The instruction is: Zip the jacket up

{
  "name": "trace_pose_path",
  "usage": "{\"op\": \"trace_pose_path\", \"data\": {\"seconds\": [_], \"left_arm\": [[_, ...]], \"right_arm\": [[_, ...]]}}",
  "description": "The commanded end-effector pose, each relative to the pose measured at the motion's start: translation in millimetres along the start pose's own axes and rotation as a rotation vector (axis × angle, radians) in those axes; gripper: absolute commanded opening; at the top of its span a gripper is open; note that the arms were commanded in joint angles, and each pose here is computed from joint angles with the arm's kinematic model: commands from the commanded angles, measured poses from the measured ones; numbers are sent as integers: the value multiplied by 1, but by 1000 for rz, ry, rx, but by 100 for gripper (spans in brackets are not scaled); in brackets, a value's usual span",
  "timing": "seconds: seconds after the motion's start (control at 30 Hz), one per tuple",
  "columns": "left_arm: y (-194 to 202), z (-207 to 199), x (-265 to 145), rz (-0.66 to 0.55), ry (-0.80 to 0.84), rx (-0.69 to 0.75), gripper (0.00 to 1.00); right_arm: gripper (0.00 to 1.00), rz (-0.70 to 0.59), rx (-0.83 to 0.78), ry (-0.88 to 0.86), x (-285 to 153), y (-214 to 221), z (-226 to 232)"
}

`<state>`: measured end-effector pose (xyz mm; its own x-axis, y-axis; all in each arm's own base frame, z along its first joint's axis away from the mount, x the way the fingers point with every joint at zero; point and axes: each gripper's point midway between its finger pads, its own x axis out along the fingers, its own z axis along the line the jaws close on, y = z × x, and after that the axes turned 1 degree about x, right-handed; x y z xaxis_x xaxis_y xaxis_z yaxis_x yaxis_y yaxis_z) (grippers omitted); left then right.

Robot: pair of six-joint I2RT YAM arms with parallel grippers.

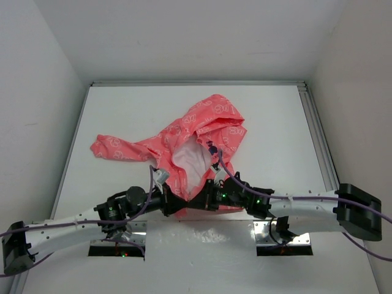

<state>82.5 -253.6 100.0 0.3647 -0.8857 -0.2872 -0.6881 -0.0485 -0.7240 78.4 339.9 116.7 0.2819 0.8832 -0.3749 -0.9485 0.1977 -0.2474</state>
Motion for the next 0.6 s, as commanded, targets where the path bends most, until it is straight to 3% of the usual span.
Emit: {"op": "trace_pose_path", "data": {"seconds": [0.0,0.33,0.57], "left_arm": [[22,3,-5,87,13,6,0],[23,5,-5,92,11,41,0],[28,12,-7,112,-19,58,0]], "right_arm": [[0,-143,87,-255,-3,-44,72],[0,-245,223,-215,-6,-84,44],[0,-178,273,-352,-13,-78,67]]}}
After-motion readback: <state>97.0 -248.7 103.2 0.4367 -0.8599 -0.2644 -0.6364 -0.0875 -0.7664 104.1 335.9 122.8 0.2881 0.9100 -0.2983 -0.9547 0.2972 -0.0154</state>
